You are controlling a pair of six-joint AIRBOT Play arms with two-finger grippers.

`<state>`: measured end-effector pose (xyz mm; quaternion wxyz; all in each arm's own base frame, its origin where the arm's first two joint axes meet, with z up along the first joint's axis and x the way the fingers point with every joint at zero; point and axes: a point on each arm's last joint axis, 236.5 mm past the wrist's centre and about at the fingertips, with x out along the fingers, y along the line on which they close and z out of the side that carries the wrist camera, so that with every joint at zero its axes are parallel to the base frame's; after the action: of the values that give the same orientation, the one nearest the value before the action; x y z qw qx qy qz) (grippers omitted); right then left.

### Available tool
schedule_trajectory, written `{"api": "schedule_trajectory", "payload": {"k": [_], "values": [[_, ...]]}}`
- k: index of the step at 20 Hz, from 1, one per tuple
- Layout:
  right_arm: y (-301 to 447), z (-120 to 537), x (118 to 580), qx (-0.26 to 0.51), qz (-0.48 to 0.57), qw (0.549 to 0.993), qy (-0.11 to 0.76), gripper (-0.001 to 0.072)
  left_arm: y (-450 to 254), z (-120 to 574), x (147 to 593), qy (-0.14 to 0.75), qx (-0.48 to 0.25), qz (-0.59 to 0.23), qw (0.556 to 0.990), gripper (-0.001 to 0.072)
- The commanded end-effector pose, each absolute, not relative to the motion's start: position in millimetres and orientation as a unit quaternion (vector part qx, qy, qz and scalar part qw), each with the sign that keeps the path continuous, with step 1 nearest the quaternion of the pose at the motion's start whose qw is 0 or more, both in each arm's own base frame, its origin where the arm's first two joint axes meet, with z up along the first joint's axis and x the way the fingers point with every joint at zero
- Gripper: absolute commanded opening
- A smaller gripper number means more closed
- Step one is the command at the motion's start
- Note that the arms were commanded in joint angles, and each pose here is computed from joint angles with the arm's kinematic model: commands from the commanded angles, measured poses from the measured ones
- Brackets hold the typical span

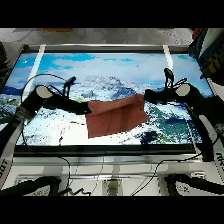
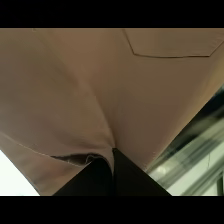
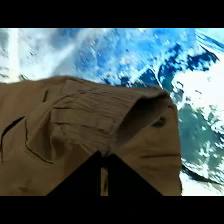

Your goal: Fold the clothes and pants, and hang the long-sleeved shirts on hangers.

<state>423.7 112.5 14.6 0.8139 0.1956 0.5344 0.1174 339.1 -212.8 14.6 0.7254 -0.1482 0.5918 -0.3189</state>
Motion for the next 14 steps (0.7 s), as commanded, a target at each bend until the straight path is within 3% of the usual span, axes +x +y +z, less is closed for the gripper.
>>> {"api": "schedule_trajectory", "payload": {"k": [1, 6, 11, 12, 13, 14], "values": [[78.9, -11.3, 376.7, 0.119, 0.109, 0.764, 0.624, 0.0023, -231.2, -22.5, 299.7, 0.636, -0.138, -0.315, 0.691, 0.0001], [74.6, -25.7, 371.8, 0.115, 0.1, 0.761, 0.631, 0.0024, -238.9, -52.4, 299.6, 0.627, -0.149, -0.279, 0.712, 0.0003], [77.3, -50.0, 325.5, 0.115, 0.105, 0.697, 0.699, 0.0043, -239.2, -52.5, 290.8, 0.639, -0.147, -0.285, 0.7, 0.0004], [77.7, -51.3, 317.8, 0.11, 0.112, 0.687, 0.709, 0.0207, -239.1, -52.7, 288.2, 0.642, -0.146, -0.286, 0.696, 0.0008], [78.0, -51.2, 315.6, 0.106, 0.117, 0.685, 0.712, 0.0529, -239.0, -52.4, 287.0, 0.644, -0.146, -0.287, 0.694, 0.0065], [77.8, -51.2, 316.2, 0.106, 0.117, 0.686, 0.711, 0.0694, -239.0, -52.2, 286.9, 0.644, -0.146, -0.287, 0.694, 0.0276]]}}
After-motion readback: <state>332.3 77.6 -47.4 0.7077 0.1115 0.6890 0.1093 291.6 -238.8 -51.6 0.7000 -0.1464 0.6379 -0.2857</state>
